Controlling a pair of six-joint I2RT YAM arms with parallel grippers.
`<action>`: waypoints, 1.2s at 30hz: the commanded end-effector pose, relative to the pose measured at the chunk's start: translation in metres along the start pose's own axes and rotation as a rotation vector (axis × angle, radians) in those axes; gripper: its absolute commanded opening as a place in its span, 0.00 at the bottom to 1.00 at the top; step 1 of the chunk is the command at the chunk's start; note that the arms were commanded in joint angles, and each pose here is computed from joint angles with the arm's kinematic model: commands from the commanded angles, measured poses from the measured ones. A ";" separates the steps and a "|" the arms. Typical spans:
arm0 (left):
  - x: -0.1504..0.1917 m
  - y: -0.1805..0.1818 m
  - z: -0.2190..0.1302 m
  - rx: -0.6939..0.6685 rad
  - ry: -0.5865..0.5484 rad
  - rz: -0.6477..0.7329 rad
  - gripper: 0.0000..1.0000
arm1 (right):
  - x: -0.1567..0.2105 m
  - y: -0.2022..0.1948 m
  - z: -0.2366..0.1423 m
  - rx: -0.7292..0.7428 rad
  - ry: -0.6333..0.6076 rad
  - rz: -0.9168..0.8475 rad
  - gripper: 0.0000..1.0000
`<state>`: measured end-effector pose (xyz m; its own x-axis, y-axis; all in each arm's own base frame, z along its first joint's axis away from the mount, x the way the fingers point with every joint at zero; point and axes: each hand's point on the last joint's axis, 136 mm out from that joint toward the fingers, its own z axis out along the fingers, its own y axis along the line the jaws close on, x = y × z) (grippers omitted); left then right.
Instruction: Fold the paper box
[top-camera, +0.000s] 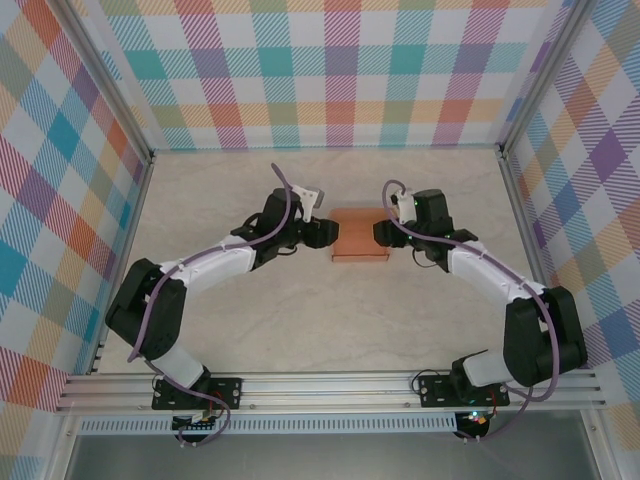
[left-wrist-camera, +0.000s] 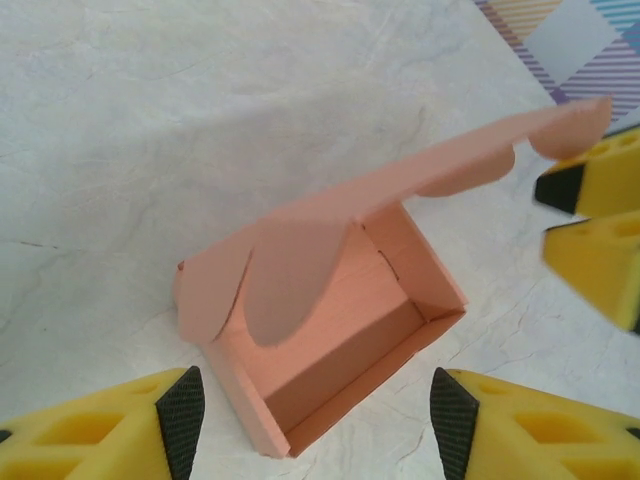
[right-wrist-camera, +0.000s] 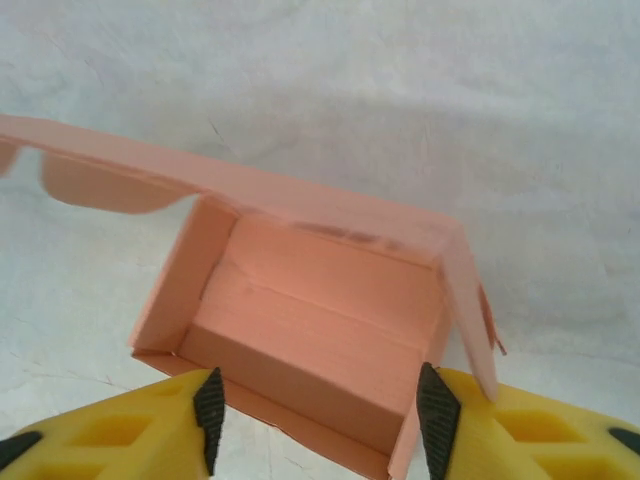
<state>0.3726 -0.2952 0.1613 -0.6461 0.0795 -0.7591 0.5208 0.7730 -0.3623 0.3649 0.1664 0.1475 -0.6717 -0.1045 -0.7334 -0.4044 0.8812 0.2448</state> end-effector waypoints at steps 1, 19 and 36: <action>0.000 0.009 0.007 -0.039 0.032 0.049 0.63 | -0.004 -0.005 -0.009 -0.006 0.020 -0.020 0.59; -0.021 0.026 0.044 -0.146 0.053 0.114 0.49 | -0.012 -0.025 0.013 0.041 0.093 -0.115 0.53; -0.017 0.031 0.056 -0.164 0.131 0.157 0.30 | -0.024 -0.041 0.026 0.111 0.087 -0.215 0.51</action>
<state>0.4272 -0.3071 0.1304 -0.6440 0.2491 -0.7234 0.5181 0.8377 -0.1728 0.4030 0.1423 0.1336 -0.6594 -0.3102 -0.6849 -0.4588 0.8876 0.0397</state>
